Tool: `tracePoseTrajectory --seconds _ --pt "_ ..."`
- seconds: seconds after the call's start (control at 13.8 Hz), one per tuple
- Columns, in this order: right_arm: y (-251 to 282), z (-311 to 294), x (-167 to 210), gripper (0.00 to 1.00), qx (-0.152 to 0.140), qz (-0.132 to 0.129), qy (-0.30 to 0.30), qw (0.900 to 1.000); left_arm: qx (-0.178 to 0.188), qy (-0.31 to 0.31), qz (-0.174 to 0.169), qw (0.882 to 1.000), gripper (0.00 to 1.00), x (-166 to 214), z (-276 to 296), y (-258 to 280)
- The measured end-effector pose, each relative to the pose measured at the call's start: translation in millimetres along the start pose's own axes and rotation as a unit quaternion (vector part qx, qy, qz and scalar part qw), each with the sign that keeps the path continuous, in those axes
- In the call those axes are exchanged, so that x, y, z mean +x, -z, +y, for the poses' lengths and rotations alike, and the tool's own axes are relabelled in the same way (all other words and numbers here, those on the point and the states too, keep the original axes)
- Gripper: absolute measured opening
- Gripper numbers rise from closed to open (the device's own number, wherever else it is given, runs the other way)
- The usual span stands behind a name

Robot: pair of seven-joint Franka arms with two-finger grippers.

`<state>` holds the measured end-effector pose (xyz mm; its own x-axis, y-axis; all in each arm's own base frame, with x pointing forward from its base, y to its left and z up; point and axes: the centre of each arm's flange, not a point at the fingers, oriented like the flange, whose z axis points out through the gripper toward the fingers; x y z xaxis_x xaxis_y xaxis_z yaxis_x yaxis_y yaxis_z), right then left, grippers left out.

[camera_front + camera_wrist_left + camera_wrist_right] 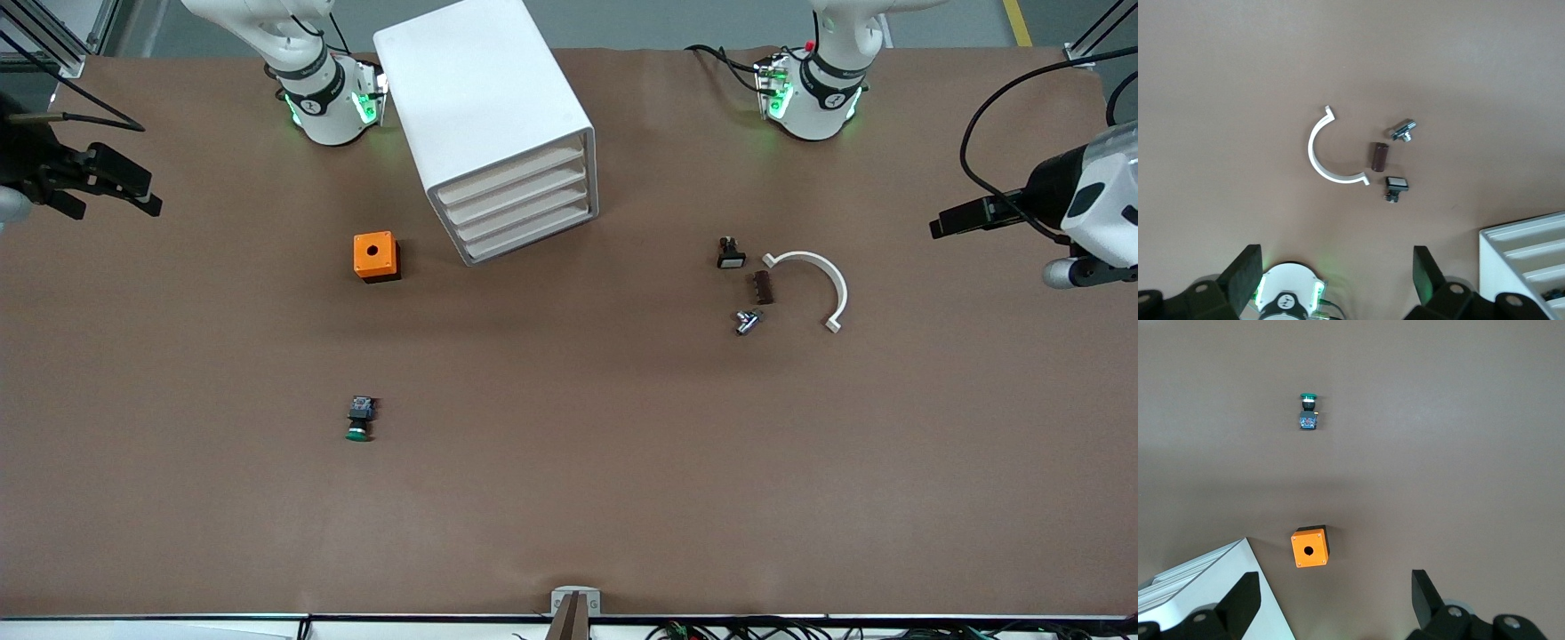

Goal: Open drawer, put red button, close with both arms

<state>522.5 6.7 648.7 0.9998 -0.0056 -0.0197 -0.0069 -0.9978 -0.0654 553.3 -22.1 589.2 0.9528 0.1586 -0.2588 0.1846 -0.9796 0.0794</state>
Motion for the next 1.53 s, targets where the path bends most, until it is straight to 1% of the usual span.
tracePoseTrajectory --seconds 0.07,0.22,0.36,0.58,0.87,1.02,1.31,1.53 --pt "0 0 0 1.00 0.000 0.001 0.000 1.000 -0.002 -0.004 0.005 1.000 1.00 -1 -11 -3" --pt "0 2 0 1.00 -0.007 0.002 -0.001 1.000 -0.003 -0.008 0.027 1.000 1.00 -6 -28 -15" --pt "1 3 1 1.00 -0.023 0.006 0.001 1.000 -0.003 -0.011 0.060 0.998 1.00 -13 -32 -32" --pt "1 2 2 1.00 -0.026 0.007 0.002 1.000 -0.005 -0.016 0.095 0.995 1.00 -25 -31 -41" --pt "0 2 2 1.00 -0.026 0.006 0.002 1.000 0.012 -0.035 0.135 0.990 1.00 -40 -18 -14" --pt "-2 2 2 1.00 -0.026 0.005 0.002 1.000 0.013 -0.043 0.151 0.987 1.00 -48 -10 2" --pt "-3 2 2 1.00 -0.025 0.005 0.002 1.000 0.012 -0.045 0.160 0.986 1.00 -65 -9 37" --pt "-4 2 2 1.00 -0.022 0.004 0.001 1.000 0.009 -0.047 0.176 0.983 1.00 -73 -8 59"
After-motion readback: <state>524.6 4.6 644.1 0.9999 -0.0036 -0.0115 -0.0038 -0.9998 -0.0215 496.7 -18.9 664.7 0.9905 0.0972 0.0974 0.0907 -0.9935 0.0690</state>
